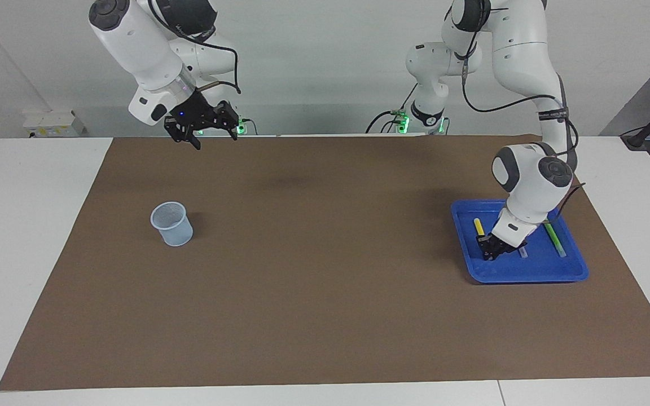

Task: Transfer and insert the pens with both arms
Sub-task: 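Close the left gripper on the yellow pen while the right gripper backs off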

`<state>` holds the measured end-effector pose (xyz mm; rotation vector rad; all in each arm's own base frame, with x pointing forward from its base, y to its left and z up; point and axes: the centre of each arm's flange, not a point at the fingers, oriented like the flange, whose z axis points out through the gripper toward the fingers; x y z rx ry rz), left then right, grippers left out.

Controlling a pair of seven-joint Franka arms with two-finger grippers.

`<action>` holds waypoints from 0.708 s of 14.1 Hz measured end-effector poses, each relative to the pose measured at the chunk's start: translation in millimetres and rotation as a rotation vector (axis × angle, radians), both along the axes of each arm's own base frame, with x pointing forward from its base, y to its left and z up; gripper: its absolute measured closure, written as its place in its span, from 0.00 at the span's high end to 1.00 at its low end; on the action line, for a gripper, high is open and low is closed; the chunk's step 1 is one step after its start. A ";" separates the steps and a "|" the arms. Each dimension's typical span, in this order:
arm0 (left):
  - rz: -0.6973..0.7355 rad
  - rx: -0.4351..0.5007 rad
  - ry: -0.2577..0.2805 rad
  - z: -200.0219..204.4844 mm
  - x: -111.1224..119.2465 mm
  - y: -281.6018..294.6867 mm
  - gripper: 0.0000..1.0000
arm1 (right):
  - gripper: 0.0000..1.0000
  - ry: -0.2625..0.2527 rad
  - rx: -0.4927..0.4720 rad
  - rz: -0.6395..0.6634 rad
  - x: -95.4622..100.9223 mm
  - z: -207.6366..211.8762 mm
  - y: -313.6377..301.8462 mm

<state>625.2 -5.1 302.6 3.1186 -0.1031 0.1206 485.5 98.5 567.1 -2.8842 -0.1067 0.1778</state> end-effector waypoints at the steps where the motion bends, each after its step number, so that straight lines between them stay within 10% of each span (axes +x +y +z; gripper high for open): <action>1: 0.000 0.000 0.000 0.0 0.0 0.0 0.16 | 1.00 0.002 0.014 -0.003 -0.5 0.4 2.6; 10: 0.030 -0.017 0.012 2.0 0.8 6.2 0.16 | 1.00 -0.006 0.021 -0.044 -4.0 3.9 30.7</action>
